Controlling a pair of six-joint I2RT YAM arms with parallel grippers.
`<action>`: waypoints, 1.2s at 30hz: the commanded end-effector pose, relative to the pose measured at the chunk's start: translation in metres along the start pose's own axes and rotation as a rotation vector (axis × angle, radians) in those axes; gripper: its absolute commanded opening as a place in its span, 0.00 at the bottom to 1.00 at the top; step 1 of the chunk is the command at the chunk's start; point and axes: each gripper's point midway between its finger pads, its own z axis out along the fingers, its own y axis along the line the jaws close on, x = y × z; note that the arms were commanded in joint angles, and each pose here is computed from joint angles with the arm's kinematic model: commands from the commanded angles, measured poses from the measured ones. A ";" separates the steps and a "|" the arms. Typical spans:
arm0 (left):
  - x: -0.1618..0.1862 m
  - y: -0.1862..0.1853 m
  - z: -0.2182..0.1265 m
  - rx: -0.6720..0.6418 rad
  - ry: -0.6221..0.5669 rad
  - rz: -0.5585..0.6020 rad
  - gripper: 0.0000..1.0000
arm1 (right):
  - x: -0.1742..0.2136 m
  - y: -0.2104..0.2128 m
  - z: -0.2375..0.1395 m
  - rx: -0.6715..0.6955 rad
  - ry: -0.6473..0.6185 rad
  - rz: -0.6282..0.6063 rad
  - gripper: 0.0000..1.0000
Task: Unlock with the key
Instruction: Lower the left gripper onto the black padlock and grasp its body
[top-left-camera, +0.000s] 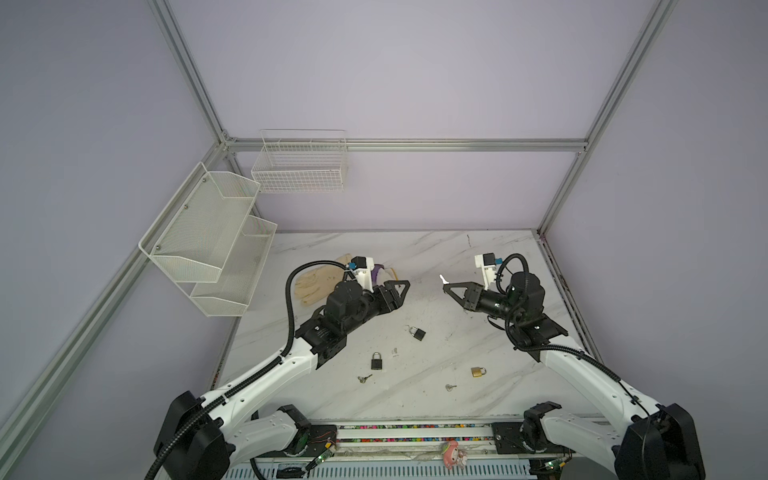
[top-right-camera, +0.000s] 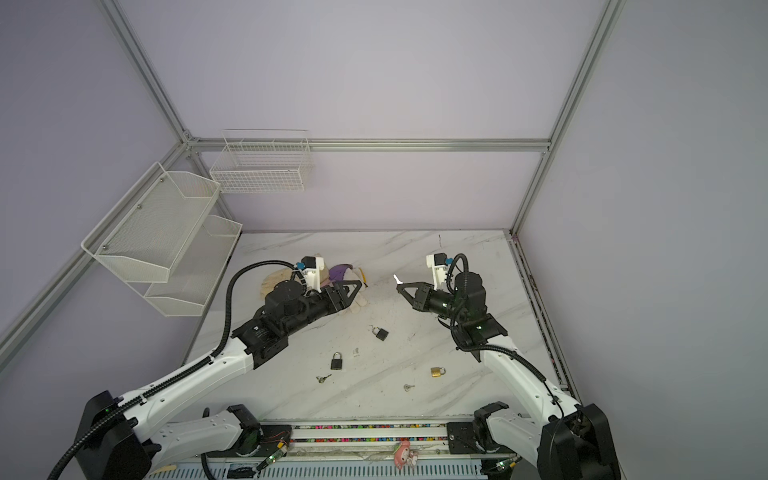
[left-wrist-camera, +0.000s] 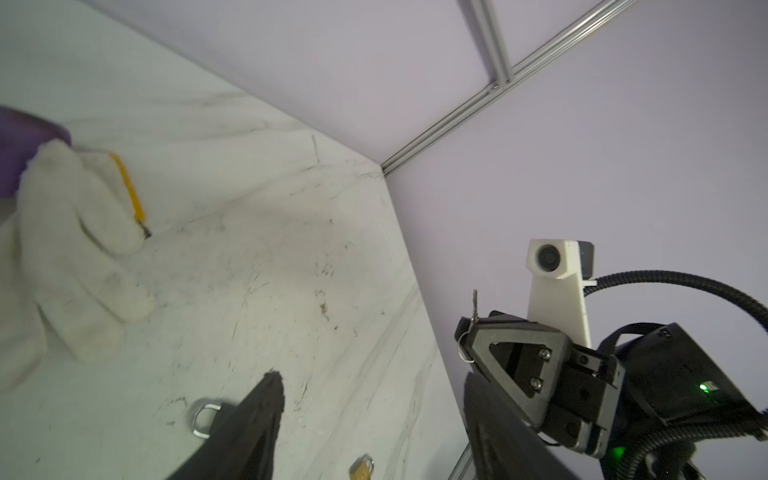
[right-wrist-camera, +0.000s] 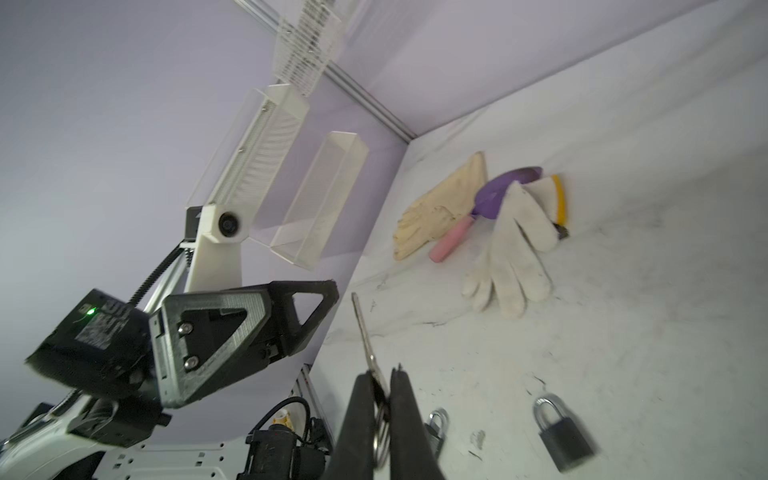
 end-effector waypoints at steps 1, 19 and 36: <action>0.031 0.017 0.011 -0.185 0.102 -0.077 0.70 | 0.027 -0.052 -0.009 0.210 0.064 0.029 0.00; 0.144 0.067 0.092 -0.471 0.340 -0.012 0.69 | 0.044 -0.107 -0.014 0.360 0.109 0.042 0.00; 0.148 0.086 0.125 -0.592 0.387 0.138 0.68 | 0.042 -0.121 -0.026 0.364 0.097 0.083 0.00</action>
